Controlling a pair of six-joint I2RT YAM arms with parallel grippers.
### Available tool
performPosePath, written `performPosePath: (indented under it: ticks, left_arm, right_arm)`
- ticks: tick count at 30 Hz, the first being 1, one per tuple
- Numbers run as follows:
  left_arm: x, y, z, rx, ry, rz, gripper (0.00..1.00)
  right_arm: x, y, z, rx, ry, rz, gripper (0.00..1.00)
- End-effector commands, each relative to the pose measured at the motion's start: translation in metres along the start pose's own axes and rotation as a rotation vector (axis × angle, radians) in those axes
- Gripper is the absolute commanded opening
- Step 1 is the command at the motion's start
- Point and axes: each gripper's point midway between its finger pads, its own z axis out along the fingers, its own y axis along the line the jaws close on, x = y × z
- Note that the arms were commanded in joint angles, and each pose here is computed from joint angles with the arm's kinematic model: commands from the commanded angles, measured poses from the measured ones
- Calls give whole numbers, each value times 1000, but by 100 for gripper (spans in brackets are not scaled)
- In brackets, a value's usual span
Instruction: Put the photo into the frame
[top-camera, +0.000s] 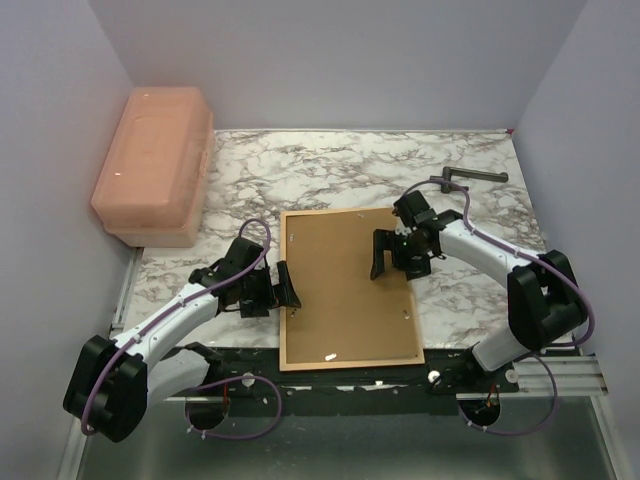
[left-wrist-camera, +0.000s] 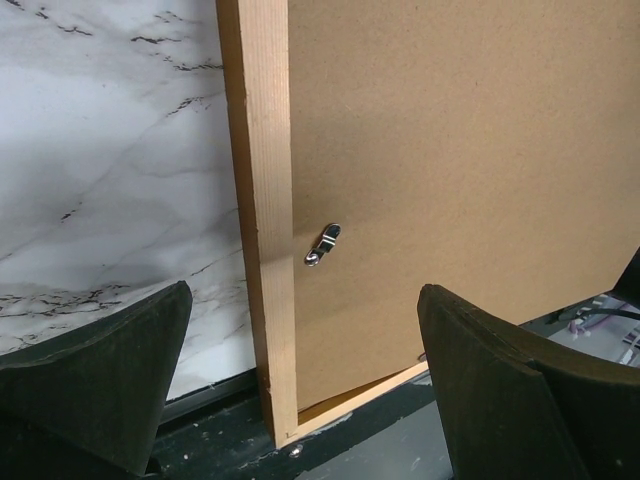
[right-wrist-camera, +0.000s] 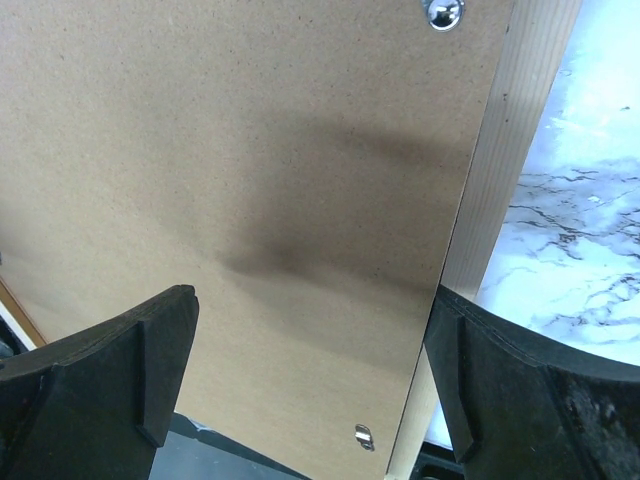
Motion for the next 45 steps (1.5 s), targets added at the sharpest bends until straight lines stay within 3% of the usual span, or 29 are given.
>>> performPosePath:
  ticks: [1,29,34,45]
  left_arm:
    - [3,-1,2,18,11,-6,99]
    - [6,6,1,-5,18,4,99]
    - [7,6,1,-6,23,7,99]
    - [8,9,4,-16,29,12,99]
  right_arm:
    - [-5,10,-3,-6,-17,-50,100]
    - [-3,-19,-9,196,-10,-3,100]
    - [-4,-42,-4,305,-38,38,100]
    - [-8,-61,19,343,-22,77,94]
